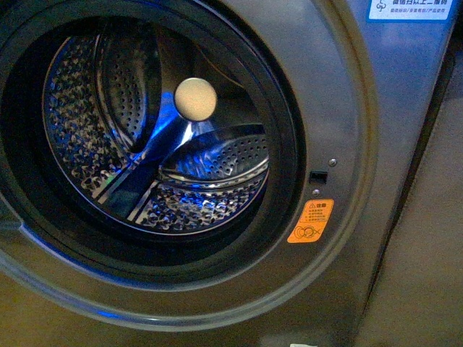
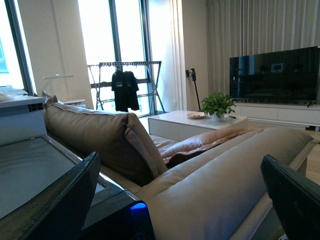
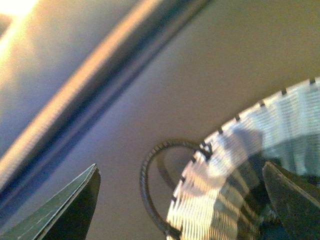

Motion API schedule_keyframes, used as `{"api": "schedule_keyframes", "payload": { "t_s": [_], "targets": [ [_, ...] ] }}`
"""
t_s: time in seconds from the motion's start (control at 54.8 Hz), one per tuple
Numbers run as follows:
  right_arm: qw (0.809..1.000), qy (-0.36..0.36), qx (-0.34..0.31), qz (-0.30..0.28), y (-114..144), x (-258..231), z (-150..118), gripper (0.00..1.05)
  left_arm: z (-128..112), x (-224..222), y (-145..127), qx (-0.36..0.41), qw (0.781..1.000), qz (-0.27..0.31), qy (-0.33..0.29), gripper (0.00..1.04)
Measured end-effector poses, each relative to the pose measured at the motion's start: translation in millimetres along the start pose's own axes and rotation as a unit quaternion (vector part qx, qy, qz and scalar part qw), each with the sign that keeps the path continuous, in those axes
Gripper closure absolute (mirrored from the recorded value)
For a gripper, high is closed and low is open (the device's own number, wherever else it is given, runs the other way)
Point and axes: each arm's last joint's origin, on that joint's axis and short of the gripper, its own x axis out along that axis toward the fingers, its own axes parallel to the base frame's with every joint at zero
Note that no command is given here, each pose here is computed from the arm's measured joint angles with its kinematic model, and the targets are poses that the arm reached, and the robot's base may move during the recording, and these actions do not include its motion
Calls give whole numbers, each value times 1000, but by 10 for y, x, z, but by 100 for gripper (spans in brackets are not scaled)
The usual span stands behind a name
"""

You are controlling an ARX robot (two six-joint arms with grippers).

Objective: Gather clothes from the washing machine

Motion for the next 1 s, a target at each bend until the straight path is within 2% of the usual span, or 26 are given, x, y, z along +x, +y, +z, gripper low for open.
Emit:
{"api": "schedule_keyframes", "payload": {
  "t_s": [0.146,0.256,0.365,0.438,0.603,0.694,0.767,0.877,1.005],
  "targets": [
    [991,-86,-84,56,541,-186,232,7,2,-1,0,0,1000,0,0,7],
    [971,-140,-152,118,1017,-338,141,7,2,-1,0,0,1000,0,0,7],
    [955,-157,-176,183,1415,-465,-134,7,2,-1,0,0,1000,0,0,7],
    [949,-149,-168,221,1633,-527,-449,7,2,-1,0,0,1000,0,0,7],
    [948,-119,-149,256,1817,-559,-1151,8,2,-1,0,0,1000,0,0,7],
    [963,-77,-178,185,1865,-564,-1365,21,2,-1,0,0,1000,0,0,7],
    [965,-34,-218,144,1806,-567,-1591,34,2,-1,0,0,1000,0,0,7],
    [956,-21,-260,134,1719,-557,-1888,53,2,-1,0,0,1000,0,0,7],
    [951,-14,-276,139,1648,-595,-2108,72,2,-1,0,0,1000,0,0,7]
  ]
}}
